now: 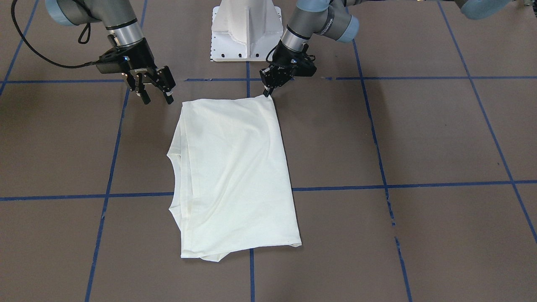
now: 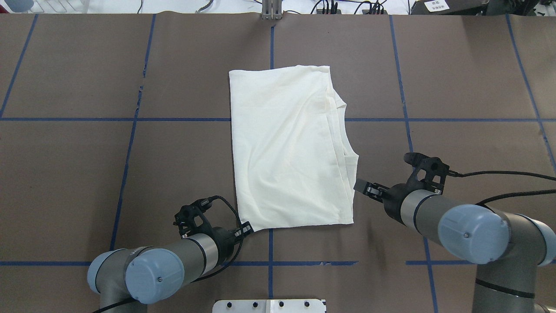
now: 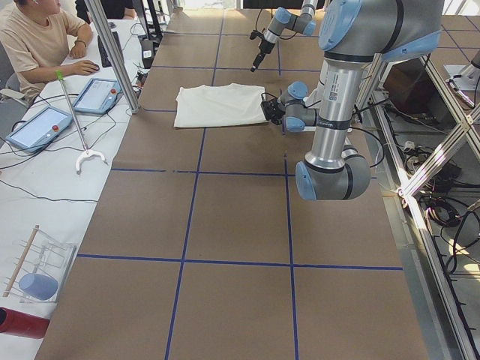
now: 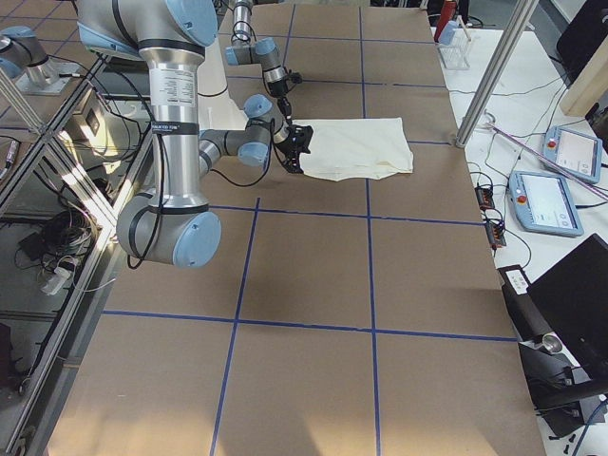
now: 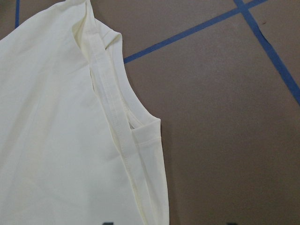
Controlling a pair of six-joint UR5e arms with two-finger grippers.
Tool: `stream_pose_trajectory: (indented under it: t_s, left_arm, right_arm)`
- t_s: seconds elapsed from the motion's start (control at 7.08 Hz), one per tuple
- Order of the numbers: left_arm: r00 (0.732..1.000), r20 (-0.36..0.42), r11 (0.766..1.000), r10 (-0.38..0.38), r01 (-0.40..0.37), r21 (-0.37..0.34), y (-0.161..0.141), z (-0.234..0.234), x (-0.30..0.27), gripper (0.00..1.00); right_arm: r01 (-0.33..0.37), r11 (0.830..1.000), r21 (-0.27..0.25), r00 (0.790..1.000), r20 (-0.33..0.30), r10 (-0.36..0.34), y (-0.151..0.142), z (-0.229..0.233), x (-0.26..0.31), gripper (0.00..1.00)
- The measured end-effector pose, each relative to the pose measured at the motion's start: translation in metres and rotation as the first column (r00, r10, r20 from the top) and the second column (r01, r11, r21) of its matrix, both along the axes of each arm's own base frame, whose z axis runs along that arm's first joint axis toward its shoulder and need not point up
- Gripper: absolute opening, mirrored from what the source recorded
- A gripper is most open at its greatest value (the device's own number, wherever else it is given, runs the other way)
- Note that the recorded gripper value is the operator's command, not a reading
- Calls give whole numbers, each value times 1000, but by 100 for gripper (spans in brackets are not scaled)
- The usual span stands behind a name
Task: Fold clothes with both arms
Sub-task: 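Lower both grippers to the shirt's near corners and close on the fabric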
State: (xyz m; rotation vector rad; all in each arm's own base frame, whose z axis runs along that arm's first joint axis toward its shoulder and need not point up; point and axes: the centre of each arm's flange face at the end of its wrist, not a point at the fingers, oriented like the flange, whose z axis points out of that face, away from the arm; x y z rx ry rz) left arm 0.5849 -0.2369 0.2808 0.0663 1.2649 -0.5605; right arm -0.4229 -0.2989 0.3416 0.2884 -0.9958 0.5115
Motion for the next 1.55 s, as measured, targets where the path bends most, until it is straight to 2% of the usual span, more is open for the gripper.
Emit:
stream_pose_trajectory:
  t_s: [0.28,0.71,1.55]
  left_arm:
    - [999,6,999,-33,33,13,-2,2,-1,0]
    - [998,19,997,-64,64,31,-4,7,-3,0]
    - [997,25,996,-72,70,55,-5,6,-3,0]
  right_arm:
    - [-26,999,-29,1000,-14,26,-16,-18,-32,75]
    - [-34,998,-45,997,-65,31,-24,-7,-57,69]
    - [-7,999,-50,996,-93,2,-7,6,-77,58]
